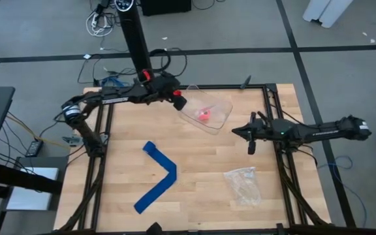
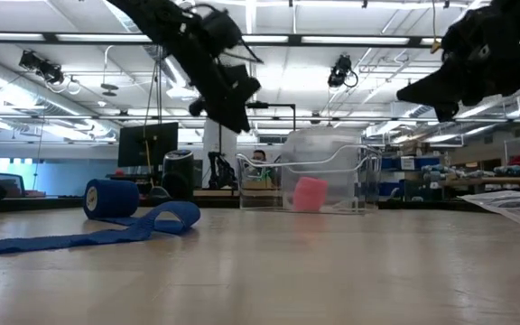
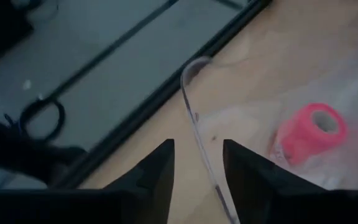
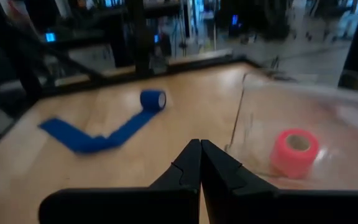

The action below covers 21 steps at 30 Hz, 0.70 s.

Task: Roll bandage
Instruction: Move the transparent bin to the top of the table

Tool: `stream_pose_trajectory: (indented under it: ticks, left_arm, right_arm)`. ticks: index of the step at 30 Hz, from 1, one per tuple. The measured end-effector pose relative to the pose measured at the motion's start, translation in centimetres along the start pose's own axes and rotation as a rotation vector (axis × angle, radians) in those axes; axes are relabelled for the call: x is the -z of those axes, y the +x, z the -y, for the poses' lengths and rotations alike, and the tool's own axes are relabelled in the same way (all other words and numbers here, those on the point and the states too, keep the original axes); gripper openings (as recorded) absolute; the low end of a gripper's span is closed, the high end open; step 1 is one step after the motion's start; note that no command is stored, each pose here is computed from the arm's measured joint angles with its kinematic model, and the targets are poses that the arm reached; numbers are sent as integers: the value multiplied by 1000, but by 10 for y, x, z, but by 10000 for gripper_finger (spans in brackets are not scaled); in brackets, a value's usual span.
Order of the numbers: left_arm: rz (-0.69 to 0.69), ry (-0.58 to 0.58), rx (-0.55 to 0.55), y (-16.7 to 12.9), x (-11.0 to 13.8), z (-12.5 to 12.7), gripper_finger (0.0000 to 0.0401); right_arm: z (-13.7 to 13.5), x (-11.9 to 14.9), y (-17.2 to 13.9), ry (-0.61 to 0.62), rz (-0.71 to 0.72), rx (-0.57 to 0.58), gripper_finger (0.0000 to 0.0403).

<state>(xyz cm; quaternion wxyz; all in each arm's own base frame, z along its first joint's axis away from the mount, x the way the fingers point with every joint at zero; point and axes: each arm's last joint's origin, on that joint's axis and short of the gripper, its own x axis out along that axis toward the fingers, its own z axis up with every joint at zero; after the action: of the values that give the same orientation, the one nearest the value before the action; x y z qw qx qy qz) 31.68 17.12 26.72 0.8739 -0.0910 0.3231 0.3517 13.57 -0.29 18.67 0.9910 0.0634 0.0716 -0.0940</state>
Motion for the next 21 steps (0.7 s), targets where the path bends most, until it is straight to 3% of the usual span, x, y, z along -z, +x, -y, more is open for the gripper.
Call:
stream_pose_trajectory:
  ticks: [2,8,14,21]
  left_arm:
    - [43,50,68,-13,-2,1,150]
    - [233,30,344,-44,13,7,152]
    - [373,-39,471,-60,46,10,152]
    - [363,-30,502,-70,72,16,152]
  right_arm:
    - [-5,-2,8,-22,-57,-3,4]
    - [-26,-7,42,-118,-217,59,3]
    - [-44,-4,77,-212,-364,142,2]
    - [-34,2,103,-246,-501,357,2]
